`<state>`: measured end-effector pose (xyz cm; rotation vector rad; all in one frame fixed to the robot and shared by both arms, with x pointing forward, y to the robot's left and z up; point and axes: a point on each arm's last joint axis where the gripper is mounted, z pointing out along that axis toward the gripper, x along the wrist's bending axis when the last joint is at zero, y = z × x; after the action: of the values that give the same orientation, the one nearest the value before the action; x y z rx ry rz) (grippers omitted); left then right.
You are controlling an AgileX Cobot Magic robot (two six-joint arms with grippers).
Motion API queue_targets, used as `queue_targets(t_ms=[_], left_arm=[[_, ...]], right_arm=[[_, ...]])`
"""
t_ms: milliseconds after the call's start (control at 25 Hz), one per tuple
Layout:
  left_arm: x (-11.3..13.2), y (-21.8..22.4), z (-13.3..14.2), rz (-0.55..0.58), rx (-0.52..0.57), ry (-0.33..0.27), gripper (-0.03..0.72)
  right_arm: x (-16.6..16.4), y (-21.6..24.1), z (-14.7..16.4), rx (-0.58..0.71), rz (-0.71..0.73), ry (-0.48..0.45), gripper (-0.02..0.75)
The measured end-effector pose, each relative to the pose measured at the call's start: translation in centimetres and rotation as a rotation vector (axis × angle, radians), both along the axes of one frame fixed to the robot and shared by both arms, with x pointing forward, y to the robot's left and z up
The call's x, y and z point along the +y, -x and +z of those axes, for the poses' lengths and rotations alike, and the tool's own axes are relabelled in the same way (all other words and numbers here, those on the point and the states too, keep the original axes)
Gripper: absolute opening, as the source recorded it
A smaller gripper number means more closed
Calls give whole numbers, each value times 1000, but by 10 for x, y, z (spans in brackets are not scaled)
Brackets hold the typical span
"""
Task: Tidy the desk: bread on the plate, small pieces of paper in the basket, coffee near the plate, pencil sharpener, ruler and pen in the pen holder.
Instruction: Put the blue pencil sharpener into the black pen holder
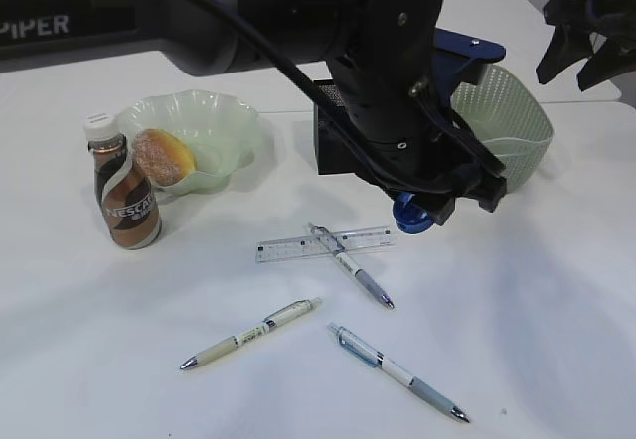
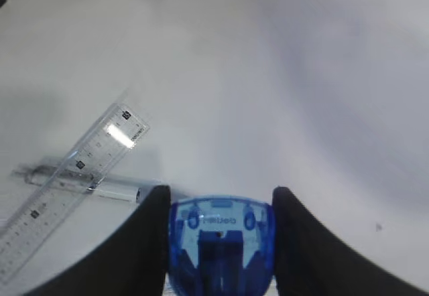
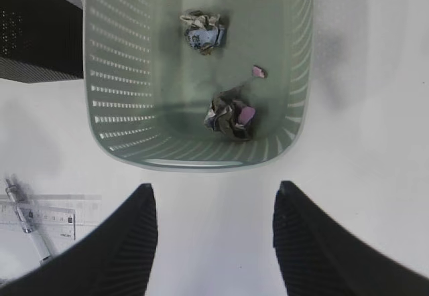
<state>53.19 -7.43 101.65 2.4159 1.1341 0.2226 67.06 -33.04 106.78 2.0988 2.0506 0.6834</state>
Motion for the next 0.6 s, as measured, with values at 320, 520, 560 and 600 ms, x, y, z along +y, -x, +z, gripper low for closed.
queue_targets(t_ms=[320, 520, 560, 600], left_arm=[[32, -39, 1, 60, -24, -3, 301], [63, -72, 4, 135, -54, 14, 301], [69, -78, 5, 151, -61, 19, 301], [74, -83, 6, 162, -70, 26, 301]], right_arm=[[0, 0, 0, -1, 1, -3, 440], [1, 0, 0, 0, 3, -5, 439], [1, 0, 0, 0, 3, -5, 439], [1, 0, 0, 0, 3, -5, 439]])
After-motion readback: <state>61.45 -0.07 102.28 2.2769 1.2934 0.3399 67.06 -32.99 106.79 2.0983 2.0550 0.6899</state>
